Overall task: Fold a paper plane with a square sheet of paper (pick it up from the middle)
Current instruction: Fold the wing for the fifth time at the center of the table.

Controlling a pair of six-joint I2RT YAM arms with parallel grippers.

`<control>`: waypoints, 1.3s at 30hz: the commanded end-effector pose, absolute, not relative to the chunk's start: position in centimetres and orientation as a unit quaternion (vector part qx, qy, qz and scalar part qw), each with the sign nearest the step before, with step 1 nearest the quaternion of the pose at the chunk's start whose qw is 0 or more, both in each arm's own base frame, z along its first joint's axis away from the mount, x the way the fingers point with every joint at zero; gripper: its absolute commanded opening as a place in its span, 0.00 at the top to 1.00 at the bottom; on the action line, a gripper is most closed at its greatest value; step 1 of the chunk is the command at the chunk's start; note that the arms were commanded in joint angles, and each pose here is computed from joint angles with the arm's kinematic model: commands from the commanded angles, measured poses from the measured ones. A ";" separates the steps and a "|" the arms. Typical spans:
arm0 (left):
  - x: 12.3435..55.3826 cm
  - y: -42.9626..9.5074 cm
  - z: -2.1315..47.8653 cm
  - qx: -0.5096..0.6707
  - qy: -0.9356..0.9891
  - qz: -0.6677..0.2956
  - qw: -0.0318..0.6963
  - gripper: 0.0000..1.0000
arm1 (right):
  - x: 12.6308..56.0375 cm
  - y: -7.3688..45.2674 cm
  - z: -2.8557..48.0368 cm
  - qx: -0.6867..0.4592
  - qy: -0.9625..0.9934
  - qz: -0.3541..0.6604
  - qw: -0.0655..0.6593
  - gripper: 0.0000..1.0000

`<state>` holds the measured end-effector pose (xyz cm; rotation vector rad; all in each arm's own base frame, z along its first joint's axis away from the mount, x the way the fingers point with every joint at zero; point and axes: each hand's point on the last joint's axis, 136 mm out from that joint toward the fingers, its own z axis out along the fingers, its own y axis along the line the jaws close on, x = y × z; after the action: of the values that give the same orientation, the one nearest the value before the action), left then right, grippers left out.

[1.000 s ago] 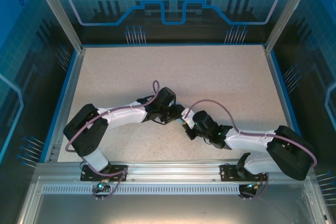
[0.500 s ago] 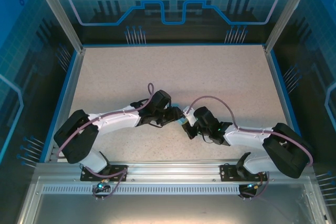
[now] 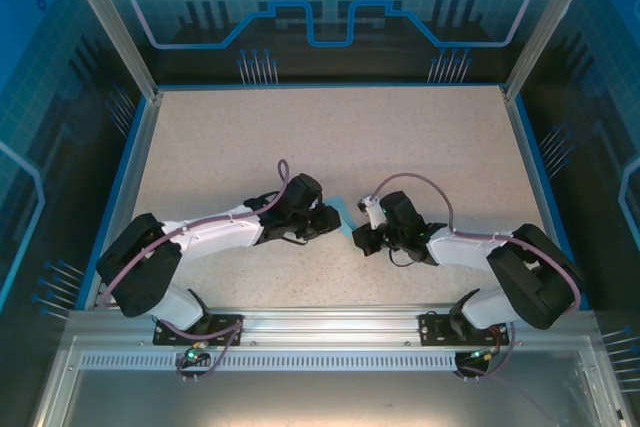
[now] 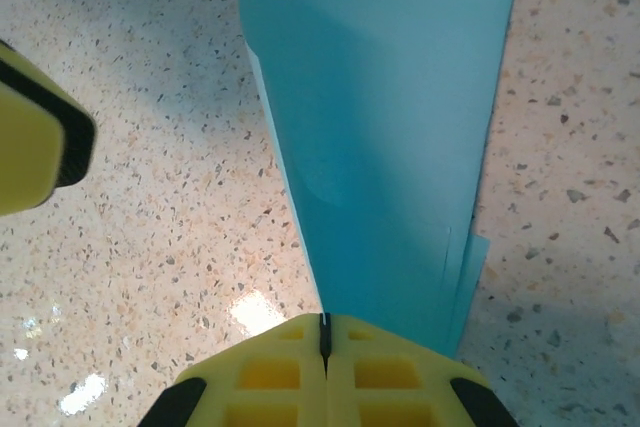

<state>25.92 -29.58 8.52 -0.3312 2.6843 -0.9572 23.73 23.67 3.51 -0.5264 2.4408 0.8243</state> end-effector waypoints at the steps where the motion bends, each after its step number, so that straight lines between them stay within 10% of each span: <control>1: 25.8 -29.8 8.0 -0.110 0.928 -0.332 0.132 0.68 | 24.2 23.9 4.0 -0.156 0.899 0.339 0.227 0.99; 39: 29.9 -34.5 5.9 -0.078 0.919 -0.363 0.133 0.68 | 25.0 22.4 4.4 -0.010 0.902 0.401 0.162 0.97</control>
<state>29.09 -34.09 5.85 -0.2732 2.6817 -1.0563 24.75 23.01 4.15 -0.0778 2.5658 1.1516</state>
